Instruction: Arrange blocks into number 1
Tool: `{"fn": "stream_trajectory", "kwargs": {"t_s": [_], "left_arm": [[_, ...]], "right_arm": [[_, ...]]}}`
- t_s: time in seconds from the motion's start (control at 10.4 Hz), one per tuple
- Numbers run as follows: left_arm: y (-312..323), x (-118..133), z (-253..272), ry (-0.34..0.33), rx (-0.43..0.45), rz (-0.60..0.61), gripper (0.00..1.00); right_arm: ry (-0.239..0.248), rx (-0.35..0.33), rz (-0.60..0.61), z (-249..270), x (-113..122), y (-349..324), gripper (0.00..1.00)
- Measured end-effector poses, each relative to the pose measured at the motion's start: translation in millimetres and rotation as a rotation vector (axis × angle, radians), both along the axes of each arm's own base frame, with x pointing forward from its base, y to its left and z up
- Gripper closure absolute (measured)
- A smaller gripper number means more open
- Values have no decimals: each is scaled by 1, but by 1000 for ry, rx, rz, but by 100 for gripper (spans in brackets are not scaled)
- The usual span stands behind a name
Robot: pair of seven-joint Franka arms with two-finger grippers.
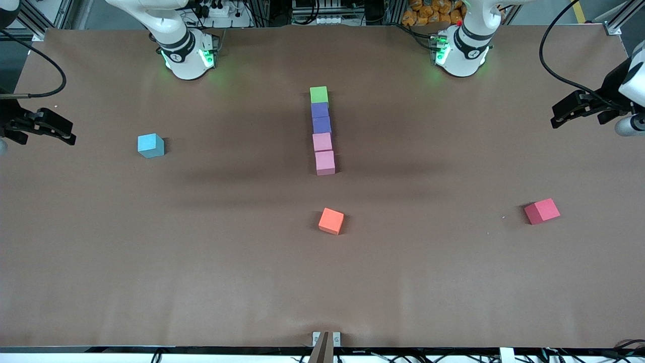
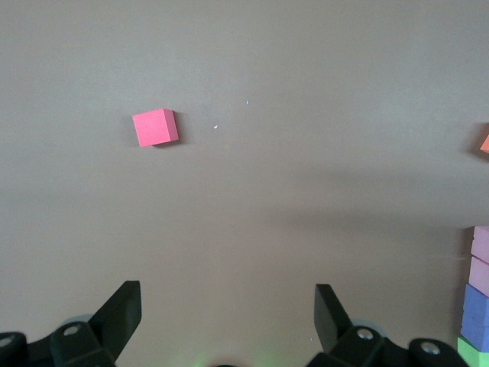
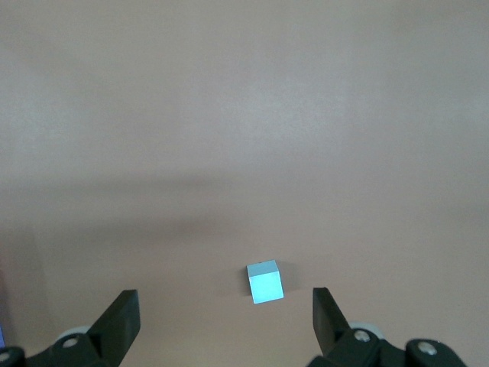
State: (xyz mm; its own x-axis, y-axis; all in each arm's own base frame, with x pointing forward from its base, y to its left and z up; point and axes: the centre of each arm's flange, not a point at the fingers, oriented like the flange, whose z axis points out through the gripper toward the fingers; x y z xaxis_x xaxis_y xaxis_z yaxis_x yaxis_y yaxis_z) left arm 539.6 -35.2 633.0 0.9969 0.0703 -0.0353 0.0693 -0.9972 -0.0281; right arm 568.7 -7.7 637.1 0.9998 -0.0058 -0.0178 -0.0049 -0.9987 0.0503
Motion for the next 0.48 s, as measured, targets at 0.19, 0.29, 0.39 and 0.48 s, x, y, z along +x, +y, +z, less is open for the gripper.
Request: {"fn": "stream_trajectory", "kwargs": {"t_s": [0.19,0.29,0.39,0.48], "left_arm": [[-1,0,-9,17,1,-1,0],[0,0,-12,16,1,-1,0],[-1,1,-17,16,5,-2,0],[-1,2,-22,17,11,-4,0]], "right_arm": [[0,0,0,0,0,0,0],[0,0,0,0,0,0,0],[0,0,0,0,0,0,0],[0,0,0,0,0,0,0]]}}
